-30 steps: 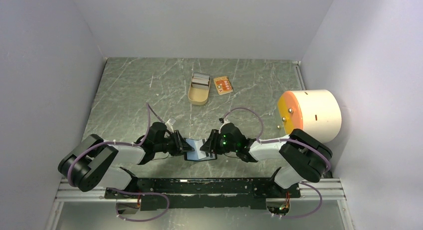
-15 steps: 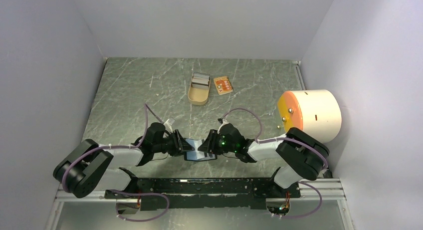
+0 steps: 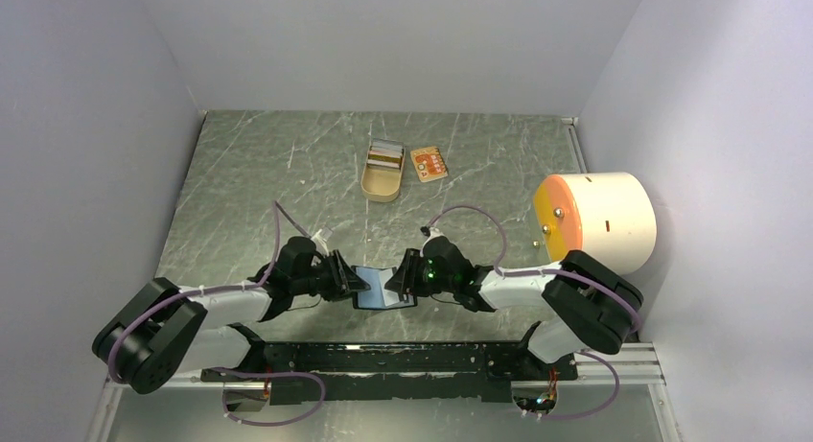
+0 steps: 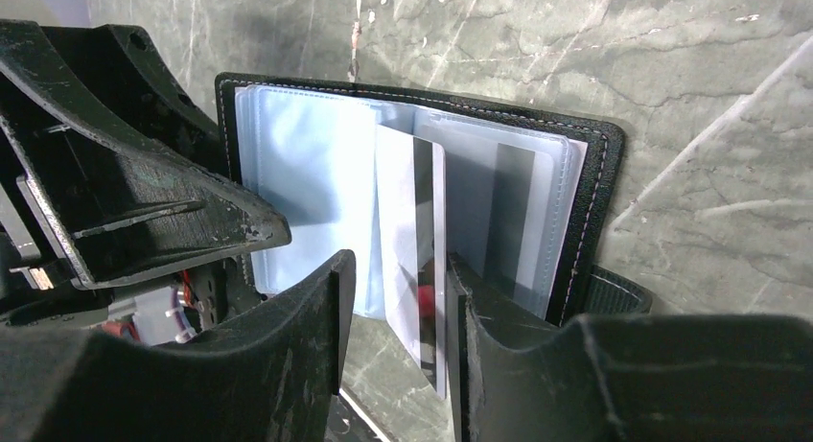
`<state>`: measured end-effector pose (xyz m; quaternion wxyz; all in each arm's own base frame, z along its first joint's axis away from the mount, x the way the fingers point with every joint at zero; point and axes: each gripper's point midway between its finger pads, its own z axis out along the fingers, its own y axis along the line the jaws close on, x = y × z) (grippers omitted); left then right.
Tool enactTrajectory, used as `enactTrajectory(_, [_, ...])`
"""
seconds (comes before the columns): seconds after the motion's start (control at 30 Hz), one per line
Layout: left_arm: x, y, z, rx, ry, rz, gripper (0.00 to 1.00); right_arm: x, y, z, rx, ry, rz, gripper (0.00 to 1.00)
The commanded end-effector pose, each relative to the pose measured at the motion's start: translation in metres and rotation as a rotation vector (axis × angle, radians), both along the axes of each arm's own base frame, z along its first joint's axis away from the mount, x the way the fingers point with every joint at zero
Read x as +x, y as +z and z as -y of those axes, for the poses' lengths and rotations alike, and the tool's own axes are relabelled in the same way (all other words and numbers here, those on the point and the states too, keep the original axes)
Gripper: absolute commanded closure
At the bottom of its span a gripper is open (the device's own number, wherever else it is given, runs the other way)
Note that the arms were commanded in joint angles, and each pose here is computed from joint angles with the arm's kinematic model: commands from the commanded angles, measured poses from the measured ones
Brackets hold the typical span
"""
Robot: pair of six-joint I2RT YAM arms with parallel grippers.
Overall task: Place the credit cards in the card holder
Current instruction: Insert the credit card into the card holder.
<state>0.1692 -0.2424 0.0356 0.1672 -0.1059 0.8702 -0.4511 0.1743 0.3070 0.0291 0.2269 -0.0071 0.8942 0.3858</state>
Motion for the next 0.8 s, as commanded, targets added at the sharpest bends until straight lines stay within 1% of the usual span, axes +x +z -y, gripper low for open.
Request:
enactTrajectory(0.0, [0.0,-0.004,-0.008,0.044,0.022,0.013,0.65,-0.015,-0.032,0.02,-0.097,0.006,-0.061,0.58])
enactTrajectory(0.07, [0.001,-0.003,-0.01,0.054,0.033,0.018,0.62,-0.017,-0.034,0.019,-0.085,0.011,-0.071,0.59])
enactTrajectory(0.23, [0.002,0.001,-0.015,0.066,0.05,0.035,0.61,-0.018,-0.038,0.021,-0.108,0.011,-0.076,0.58])
enactTrajectory(0.4, [-0.001,-0.001,-0.013,0.052,0.042,0.028,0.74,-0.014,-0.036,0.028,-0.142,0.0,-0.048,0.57])
enactTrajectory(0.47, [-0.002,-0.004,-0.013,0.052,0.038,0.02,0.81,-0.015,-0.034,0.027,-0.131,0.005,-0.044,0.61])
enactTrajectory(0.6, [-0.004,-0.008,-0.012,0.047,0.036,0.007,0.89,-0.019,-0.032,0.02,-0.067,0.014,-0.064,0.66])
enactTrajectory(0.67, [-0.005,-0.009,-0.012,0.044,0.034,-0.001,0.91,-0.023,-0.035,0.016,-0.043,0.018,-0.088,0.66])
enactTrajectory(0.77, [-0.007,-0.011,-0.013,0.041,0.042,-0.013,0.91,-0.024,-0.037,0.012,-0.018,0.016,-0.108,0.63])
